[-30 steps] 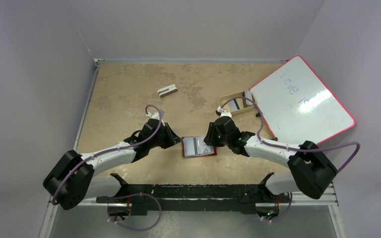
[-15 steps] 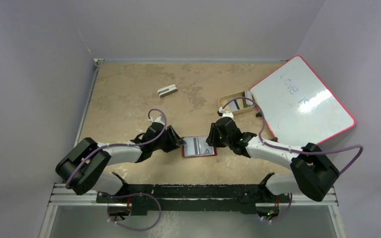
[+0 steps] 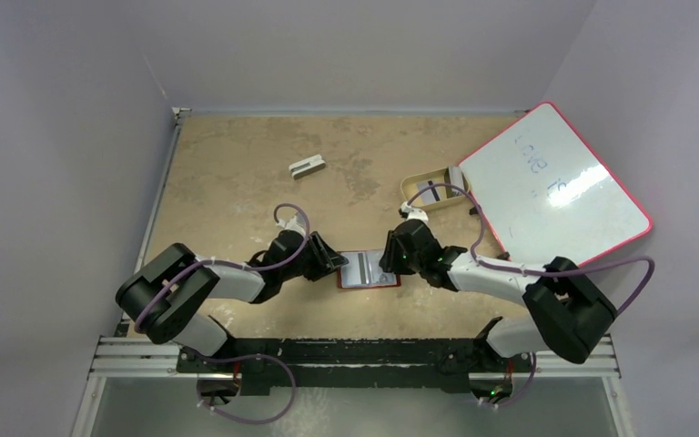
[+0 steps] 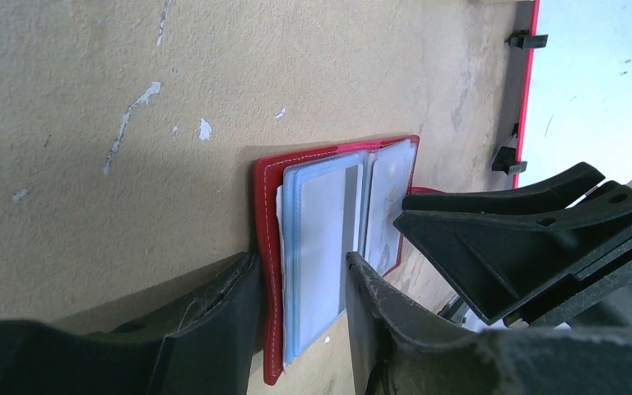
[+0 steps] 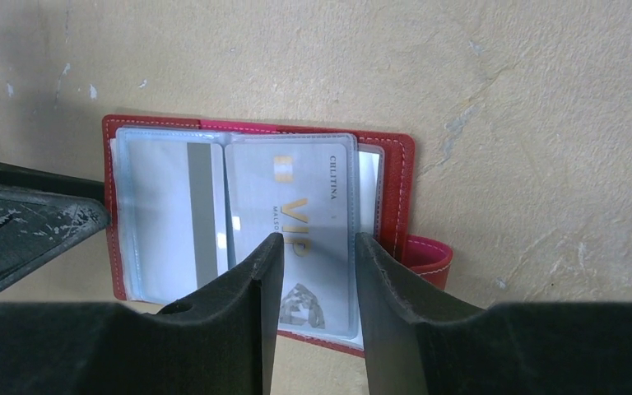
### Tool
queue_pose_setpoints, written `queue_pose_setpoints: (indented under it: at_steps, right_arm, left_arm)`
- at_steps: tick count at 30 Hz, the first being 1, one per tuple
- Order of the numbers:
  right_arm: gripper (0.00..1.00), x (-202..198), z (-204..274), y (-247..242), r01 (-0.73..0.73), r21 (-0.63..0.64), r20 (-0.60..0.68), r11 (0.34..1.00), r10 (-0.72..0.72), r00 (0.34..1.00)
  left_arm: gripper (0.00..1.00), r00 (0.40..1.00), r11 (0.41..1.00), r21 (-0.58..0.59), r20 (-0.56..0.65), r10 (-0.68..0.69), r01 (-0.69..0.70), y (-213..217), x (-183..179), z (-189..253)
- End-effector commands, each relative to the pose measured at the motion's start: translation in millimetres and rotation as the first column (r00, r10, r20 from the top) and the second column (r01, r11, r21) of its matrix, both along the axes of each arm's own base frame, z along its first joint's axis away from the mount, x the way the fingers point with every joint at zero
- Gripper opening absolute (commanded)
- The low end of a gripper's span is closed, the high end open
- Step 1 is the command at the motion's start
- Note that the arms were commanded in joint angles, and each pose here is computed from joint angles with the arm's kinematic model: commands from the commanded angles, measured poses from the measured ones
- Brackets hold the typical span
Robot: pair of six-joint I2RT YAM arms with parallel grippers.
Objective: Put the credit cards into the card holder
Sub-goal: Turn over the card slot in the card holder.
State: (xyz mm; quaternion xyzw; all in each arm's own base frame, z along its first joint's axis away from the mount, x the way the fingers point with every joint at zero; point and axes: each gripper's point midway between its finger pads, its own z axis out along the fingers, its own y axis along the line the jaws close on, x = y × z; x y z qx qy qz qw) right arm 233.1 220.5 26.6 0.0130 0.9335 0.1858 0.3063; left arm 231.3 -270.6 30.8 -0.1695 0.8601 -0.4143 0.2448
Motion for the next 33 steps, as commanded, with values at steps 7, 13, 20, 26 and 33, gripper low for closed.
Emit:
queue_pose_setpoints:
  at_steps: [7, 13, 20, 26, 33]
  right_arm:
    - [0.4, 0, -7, 3, 0.012, 0.019, -0.003, 1.0, -0.012, 1.0]
    - [0.39, -2, -4, 4, 0.002, 0.023, -0.005, 1.0, -0.002, 1.0]
    - [0.42, 11, 32, 9, 0.005, 0.059, 0.077, 0.998, -0.009, 0.997]
    - [0.43, 14, 36, 19, -0.025, 0.084, 0.076, 0.996, 0.018, 0.997]
    - [0.41, 19, 54, 45, -0.126, 0.151, 0.118, 0.98, 0.108, 0.987]
  left_arm:
    - [0.3, 0.998, 0.997, -0.071, 0.054, 0.012, -0.008, -10, 4, 13]
    - [0.02, 0.998, 0.997, -0.08, 0.06, 0.004, 0.001, -13, 4, 17]
    - [0.0, 0.996, 1.0, 0.014, 0.09, 0.011, -0.012, 0, 5, 36]
    - [0.0, 0.995, 0.994, 0.104, 0.097, 0.011, -0.021, 14, 4, 45]
    - [0.0, 0.997, 0.976, 0.218, 0.074, -0.015, -0.001, 24, 1, 44]
